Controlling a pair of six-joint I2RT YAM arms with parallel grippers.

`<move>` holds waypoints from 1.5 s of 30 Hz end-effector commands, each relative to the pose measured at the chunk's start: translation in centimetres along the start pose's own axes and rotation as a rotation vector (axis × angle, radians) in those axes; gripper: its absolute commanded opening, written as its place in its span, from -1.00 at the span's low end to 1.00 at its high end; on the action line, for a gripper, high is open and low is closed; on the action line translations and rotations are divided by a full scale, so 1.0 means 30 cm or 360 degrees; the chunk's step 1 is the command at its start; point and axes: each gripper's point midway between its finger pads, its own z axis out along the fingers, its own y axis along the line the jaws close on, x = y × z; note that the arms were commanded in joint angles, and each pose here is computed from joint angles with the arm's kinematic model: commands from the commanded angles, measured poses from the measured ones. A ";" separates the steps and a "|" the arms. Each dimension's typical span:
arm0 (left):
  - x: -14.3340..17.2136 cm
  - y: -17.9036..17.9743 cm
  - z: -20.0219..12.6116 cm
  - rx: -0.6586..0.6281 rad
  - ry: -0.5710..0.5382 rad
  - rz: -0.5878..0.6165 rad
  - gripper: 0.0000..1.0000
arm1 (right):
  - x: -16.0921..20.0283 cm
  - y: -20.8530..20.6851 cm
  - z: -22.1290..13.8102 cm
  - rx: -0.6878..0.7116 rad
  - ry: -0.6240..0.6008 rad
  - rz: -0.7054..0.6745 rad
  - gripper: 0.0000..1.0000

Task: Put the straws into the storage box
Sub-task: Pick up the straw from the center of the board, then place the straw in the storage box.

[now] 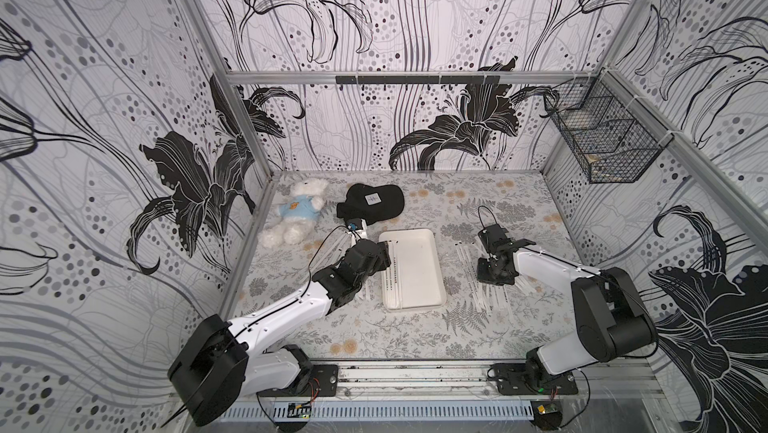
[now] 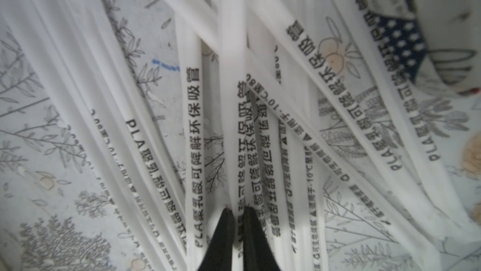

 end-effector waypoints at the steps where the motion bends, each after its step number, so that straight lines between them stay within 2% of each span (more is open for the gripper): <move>1: -0.005 -0.016 0.008 0.0037 -0.0025 -0.0032 0.40 | -0.010 -0.004 -0.052 0.0002 -0.0002 -0.0065 -0.76; 7: 0.005 -0.008 0.009 0.0030 -0.0017 -0.0037 0.40 | -0.050 0.050 -0.131 -0.0050 -0.0051 -0.0110 -0.78; 11: 0.007 -0.005 0.010 0.0018 -0.0009 -0.0026 0.40 | -0.050 0.157 -0.178 -0.0156 -0.0070 -0.0135 -0.78; 16: 0.013 0.008 0.008 0.0001 -0.0011 -0.0049 0.40 | -0.044 0.405 -0.280 -0.0385 -0.0135 -0.0164 -0.78; 20: 0.009 0.028 -0.003 -0.0031 -0.0028 -0.0074 0.39 | -0.049 0.625 -0.355 -0.0484 -0.0291 -0.0153 -0.79; 25: 0.014 0.089 -0.025 -0.0114 -0.0050 -0.0107 0.39 | -0.028 0.789 -0.296 -0.0496 -0.0340 -0.0136 -0.79; 29: 0.022 0.133 -0.039 -0.0155 -0.0029 -0.0104 0.39 | 0.031 0.846 -0.217 -0.0481 -0.0241 -0.0176 -0.79; 37: 0.027 0.169 -0.041 -0.0159 -0.0025 -0.0122 0.39 | 0.125 0.854 -0.106 -0.0415 -0.0058 -0.0245 -0.76; 45: 0.036 0.170 -0.030 -0.0157 -0.0016 -0.0132 0.38 | 0.174 0.881 -0.057 -0.0415 0.0030 -0.0277 -0.70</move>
